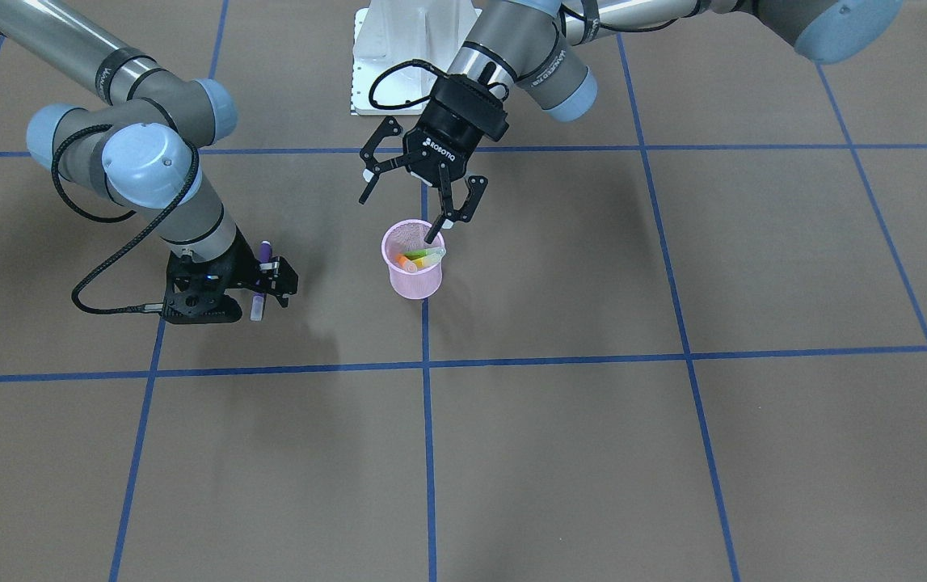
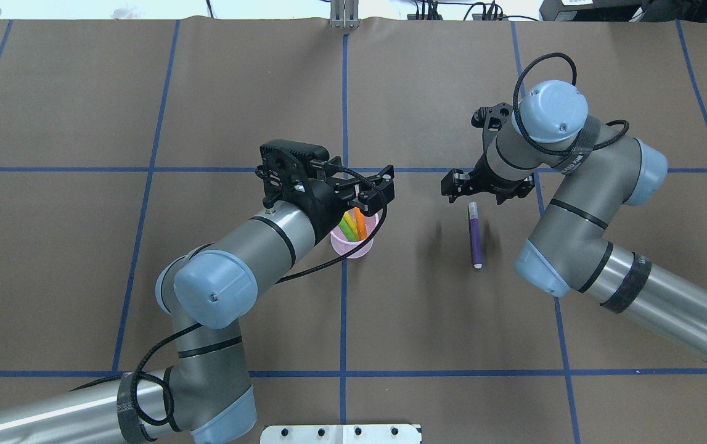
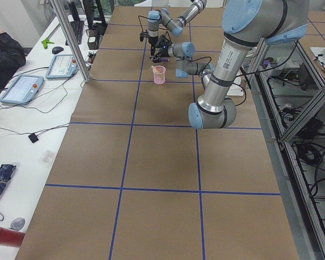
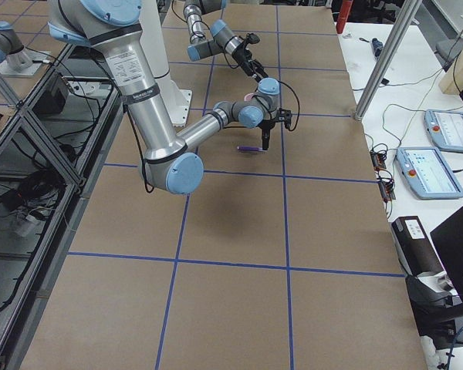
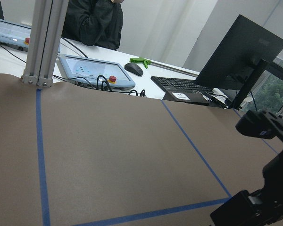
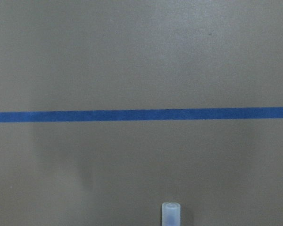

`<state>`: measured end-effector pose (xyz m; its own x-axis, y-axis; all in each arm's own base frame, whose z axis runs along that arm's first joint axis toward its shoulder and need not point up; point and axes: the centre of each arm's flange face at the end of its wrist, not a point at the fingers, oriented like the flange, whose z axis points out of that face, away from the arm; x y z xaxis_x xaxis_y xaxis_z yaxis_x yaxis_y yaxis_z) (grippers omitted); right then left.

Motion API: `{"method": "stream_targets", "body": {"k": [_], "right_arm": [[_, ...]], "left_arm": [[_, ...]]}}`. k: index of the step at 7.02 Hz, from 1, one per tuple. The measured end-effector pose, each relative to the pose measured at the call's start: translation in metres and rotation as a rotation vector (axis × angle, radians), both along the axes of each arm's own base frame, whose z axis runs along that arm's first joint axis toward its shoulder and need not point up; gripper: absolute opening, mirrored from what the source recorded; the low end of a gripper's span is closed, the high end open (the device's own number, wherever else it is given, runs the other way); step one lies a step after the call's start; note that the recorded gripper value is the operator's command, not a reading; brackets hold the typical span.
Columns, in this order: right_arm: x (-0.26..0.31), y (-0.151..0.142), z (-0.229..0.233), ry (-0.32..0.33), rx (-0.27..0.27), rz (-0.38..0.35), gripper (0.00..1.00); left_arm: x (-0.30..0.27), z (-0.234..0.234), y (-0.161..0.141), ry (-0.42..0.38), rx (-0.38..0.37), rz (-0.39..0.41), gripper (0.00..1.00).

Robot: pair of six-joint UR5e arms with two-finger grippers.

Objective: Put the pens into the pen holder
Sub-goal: 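Open the left gripper to drop the orange marker into the cup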

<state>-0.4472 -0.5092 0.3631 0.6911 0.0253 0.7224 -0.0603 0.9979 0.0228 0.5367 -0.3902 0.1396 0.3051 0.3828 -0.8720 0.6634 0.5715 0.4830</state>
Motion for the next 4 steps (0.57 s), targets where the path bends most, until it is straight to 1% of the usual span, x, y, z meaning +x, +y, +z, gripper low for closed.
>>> {"method": "stream_targets", "body": {"k": [2, 3, 4], "right_arm": [[-0.006, 0.001, 0.007, 0.010, -0.013, -0.007, 0.99], [-0.008, 0.001, 0.010, 0.014, -0.020, -0.010, 0.99], [-0.008, 0.001, 0.012, 0.016, -0.025, -0.011, 0.99]], "left_arm": [[-0.016, -0.001, -0.026, -0.029, -0.015, 0.020, 0.99], [-0.023, 0.001, -0.039, -0.039, -0.034, 0.036, 0.99], [-0.034, 0.004, -0.057, -0.059, -0.077, 0.074, 0.99]]}}
